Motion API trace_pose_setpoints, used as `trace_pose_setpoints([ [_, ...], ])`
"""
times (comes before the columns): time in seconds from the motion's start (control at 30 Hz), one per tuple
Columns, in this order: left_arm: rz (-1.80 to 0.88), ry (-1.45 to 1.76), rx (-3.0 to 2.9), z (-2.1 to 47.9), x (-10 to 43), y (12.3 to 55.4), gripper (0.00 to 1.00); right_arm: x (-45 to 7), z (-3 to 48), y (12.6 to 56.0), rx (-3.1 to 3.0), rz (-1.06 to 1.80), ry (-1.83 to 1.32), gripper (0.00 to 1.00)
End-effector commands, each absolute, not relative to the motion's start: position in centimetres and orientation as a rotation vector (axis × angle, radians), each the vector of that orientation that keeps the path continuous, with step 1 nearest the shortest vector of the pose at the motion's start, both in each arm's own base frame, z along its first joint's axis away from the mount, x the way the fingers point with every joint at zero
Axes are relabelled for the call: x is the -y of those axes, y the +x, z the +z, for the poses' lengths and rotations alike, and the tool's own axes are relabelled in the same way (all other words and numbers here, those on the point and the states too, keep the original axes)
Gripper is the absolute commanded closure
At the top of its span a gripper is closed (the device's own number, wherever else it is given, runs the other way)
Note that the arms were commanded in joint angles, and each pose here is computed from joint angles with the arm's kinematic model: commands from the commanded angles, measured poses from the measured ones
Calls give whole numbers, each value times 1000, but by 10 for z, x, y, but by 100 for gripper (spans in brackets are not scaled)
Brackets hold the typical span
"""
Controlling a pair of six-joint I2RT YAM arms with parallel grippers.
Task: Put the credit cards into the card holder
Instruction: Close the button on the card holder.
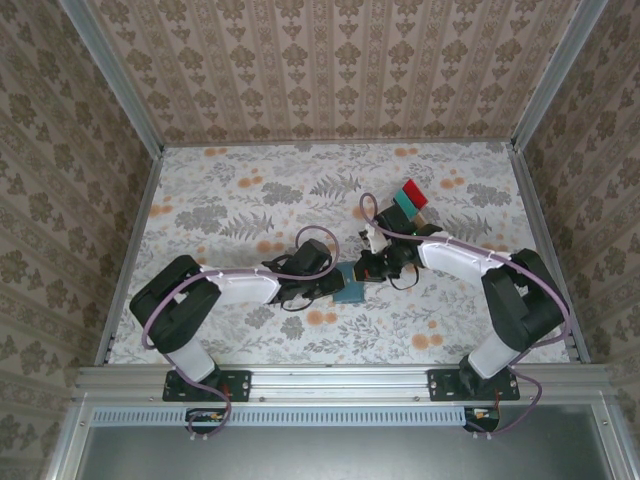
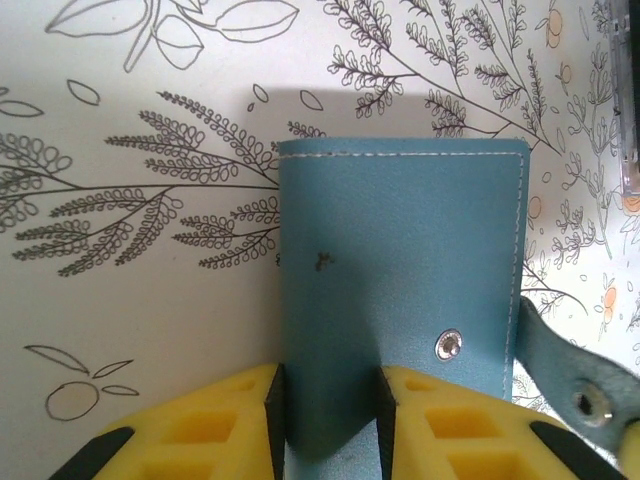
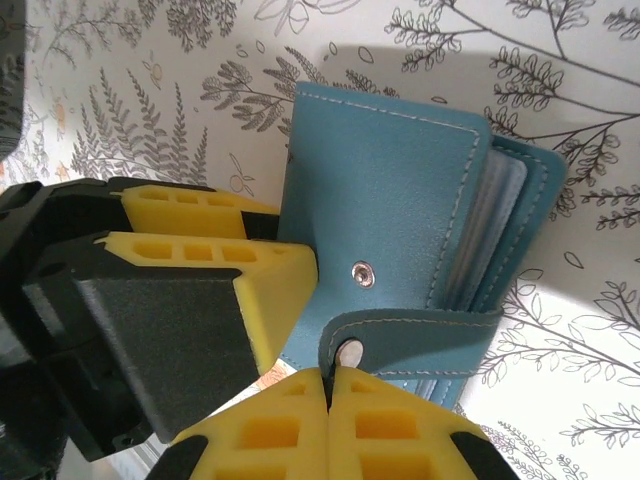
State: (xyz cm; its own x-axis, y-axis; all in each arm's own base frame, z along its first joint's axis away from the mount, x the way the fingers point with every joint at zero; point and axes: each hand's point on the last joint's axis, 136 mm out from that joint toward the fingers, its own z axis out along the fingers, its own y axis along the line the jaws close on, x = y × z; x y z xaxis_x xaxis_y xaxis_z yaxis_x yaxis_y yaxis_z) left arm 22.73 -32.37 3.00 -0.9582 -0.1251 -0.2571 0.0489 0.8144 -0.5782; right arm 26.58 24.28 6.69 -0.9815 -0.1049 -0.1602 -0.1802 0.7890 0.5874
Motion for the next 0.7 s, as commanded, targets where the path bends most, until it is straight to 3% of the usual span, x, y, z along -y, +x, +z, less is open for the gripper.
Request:
trace_pose_setpoints([
  [0.0, -861, -72, -2747, 19, 323, 223, 71, -254, 70, 268, -2858, 1011, -244, 100],
  [0.67, -883, -48, -2748, 18, 327, 220, 72, -263, 53, 273, -2895, 1016, -211, 100],
])
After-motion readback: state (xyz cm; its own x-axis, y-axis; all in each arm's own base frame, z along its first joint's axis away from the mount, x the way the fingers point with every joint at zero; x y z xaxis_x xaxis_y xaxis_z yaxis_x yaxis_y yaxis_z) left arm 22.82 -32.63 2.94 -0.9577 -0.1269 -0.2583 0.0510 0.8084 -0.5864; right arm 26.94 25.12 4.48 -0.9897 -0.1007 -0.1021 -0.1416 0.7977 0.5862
